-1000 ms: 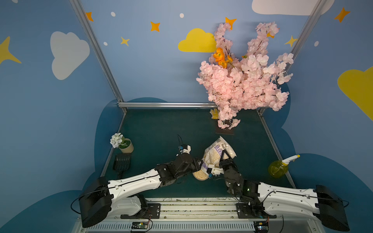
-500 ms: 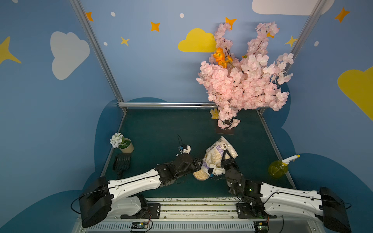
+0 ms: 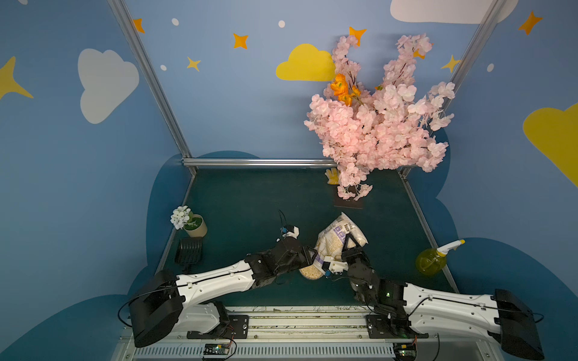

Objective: Pour the oats into the breakfast bowl
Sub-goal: Pour the oats into the bowl.

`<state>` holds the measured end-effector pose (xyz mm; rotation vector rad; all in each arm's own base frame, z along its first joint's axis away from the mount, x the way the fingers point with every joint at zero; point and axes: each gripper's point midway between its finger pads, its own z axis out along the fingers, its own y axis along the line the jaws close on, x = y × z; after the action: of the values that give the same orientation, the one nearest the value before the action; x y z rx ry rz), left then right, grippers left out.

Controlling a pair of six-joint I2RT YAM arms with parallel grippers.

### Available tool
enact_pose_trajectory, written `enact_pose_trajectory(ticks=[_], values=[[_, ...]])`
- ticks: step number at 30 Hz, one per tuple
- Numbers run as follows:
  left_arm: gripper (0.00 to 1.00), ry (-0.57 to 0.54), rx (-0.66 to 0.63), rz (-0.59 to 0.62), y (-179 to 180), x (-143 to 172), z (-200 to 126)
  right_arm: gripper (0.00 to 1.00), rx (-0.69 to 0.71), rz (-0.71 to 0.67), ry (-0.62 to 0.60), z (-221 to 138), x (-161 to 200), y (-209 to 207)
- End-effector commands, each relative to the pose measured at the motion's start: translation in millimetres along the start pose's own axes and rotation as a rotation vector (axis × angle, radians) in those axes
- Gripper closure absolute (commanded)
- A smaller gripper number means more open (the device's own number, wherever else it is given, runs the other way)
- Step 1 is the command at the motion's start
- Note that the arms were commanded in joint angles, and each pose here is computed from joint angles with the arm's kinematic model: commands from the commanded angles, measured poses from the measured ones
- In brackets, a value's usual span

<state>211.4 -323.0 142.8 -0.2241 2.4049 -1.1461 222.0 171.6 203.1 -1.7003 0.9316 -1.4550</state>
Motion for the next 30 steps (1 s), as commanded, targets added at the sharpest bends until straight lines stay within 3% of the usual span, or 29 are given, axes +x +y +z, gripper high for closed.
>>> enact_pose_trajectory(ticks=[1, 3, 10, 18, 30], values=[[0.62, 0.017, 0.026, -0.005, -4, 4, 3, 1.00, 0.081, 0.263, 0.062, -6, 23, -43], [0.62, 0.021, 0.026, -0.013, -4, 6, 4, 1.00, 0.059, 0.213, 0.055, -5, 19, -34], [0.50, 0.001, 0.051, -0.060, -1, 6, -1, 1.00, 0.072, 0.260, 0.069, -4, 28, -43], [0.50, -0.052, 0.060, -0.137, 7, 9, -15, 1.00, 0.069, 0.249, 0.078, -2, 26, -41], [0.56, -0.030, 0.131, -0.209, -1, 20, 3, 1.00, 0.084, 0.263, 0.070, -2, 21, -52]])
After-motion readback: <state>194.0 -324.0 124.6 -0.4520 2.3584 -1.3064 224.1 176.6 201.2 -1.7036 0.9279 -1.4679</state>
